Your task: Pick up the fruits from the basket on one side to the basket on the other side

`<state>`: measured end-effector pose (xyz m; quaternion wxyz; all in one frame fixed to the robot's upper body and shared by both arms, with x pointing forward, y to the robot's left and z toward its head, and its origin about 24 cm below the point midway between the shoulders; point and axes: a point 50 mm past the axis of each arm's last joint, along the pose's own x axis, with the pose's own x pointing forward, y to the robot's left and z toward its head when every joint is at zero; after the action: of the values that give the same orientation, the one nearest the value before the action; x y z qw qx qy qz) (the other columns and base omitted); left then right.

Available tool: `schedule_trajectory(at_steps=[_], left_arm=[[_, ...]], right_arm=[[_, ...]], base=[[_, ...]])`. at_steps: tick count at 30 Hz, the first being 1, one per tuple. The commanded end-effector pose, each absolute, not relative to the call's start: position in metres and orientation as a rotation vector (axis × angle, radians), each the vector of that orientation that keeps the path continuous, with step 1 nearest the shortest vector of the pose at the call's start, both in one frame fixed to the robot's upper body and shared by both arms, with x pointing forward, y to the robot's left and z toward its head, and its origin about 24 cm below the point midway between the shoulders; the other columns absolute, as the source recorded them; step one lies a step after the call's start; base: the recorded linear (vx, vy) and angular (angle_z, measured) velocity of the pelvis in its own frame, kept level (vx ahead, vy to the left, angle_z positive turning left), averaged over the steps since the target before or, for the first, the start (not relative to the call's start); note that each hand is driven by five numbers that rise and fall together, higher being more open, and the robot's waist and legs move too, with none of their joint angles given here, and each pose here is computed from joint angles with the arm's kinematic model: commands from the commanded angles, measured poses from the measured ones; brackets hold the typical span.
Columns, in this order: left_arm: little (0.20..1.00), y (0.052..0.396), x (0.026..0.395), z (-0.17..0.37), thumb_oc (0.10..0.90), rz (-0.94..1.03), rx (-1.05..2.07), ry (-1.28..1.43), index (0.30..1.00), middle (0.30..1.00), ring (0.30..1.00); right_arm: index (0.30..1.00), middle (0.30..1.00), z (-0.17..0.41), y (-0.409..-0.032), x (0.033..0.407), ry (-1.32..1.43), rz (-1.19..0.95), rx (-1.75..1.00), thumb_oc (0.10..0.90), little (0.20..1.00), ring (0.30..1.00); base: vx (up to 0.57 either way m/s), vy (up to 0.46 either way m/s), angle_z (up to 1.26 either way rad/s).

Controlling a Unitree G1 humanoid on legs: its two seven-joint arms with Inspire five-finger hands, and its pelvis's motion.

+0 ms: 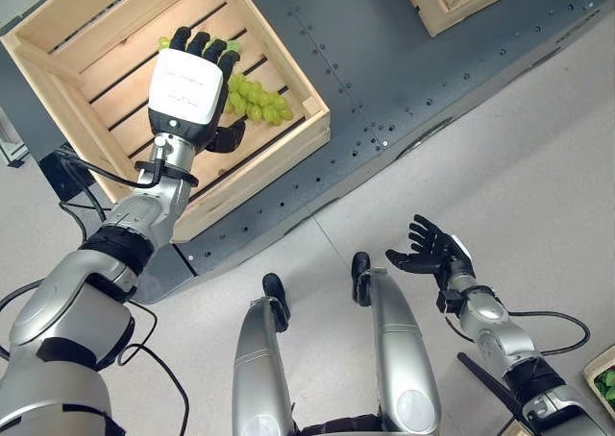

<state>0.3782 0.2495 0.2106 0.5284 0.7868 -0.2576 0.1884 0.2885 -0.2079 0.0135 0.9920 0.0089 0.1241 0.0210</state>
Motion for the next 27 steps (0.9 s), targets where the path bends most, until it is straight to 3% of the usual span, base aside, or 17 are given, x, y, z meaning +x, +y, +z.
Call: schedule_trajectory(at_steps=[1, 12, 27], left_arm=[[0.900, 0.257, 0.373, 0.286, 0.800, 0.653, 1.996, -0.756, 0.900, 0.900, 0.900], [0.900, 0.257, 0.386, 0.311, 0.800, 0.591, 2.224, -0.707, 0.900, 0.900, 0.900], [0.900, 0.270, 0.388, 0.327, 0.800, 0.679, 2.180, -0.428, 0.900, 0.900, 0.900]], right_arm=[[0.900, 0.900, 0.040, -0.202, 0.297, 0.111, 0.063, 0.062, 0.800, 0.900, 0.900], [0.900, 0.900, 0.035, -0.216, 0.299, 0.135, -0.014, 0.097, 0.800, 0.900, 0.900], [0.900, 0.900, 0.045, -0.214, 0.296, 0.065, 0.000, 0.117, 0.800, 0.900, 0.900]], base=[[-0.01, 0.046, 0.01], [0.00, 0.020, -0.02], [-0.01, 0.025, -0.02]])
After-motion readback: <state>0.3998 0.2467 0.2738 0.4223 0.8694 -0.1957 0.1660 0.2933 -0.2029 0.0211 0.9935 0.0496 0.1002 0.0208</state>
